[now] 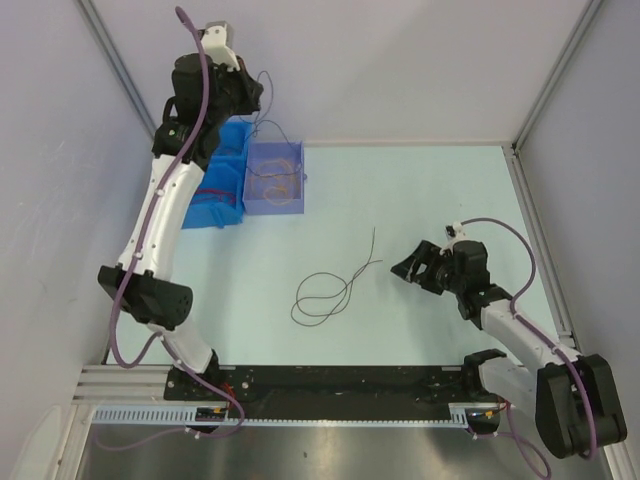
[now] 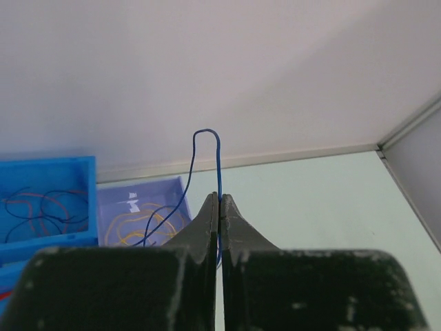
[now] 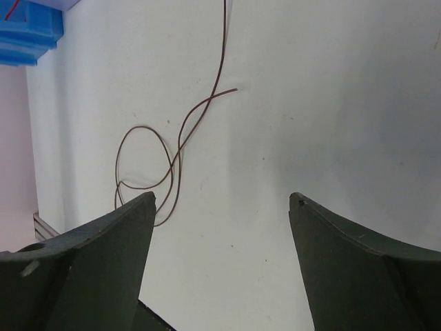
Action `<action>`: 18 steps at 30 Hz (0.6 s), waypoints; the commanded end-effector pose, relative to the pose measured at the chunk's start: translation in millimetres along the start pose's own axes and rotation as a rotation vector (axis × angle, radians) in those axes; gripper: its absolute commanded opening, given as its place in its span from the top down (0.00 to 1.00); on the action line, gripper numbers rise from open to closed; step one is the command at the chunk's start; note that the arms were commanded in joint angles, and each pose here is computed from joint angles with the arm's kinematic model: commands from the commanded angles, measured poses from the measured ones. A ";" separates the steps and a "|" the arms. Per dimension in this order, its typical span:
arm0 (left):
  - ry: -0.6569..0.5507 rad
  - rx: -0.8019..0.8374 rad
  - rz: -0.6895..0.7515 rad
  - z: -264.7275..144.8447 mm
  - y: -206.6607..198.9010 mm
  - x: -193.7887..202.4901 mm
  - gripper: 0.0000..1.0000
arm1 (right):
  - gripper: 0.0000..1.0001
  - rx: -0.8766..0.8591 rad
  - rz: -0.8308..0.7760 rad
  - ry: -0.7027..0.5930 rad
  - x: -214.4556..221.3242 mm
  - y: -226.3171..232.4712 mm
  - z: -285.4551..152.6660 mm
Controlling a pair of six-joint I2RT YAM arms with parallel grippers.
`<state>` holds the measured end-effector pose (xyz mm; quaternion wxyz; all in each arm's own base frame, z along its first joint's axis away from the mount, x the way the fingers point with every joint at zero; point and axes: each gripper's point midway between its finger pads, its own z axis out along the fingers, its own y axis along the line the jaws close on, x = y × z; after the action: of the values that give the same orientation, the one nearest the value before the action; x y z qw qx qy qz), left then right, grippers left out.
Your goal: Untangle the cables
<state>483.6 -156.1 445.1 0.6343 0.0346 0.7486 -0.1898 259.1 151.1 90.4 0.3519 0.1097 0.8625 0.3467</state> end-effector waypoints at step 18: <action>-0.330 -0.197 -0.048 68.4 126.6 -77.3 0.99 | 0.19 -0.095 -0.001 0.070 15.0 8.9 25.1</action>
<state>594.5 -70.8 420.4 0.6751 -0.0567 0.7233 -0.1338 261.7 171.8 69.9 0.3167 0.0945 0.8649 0.3778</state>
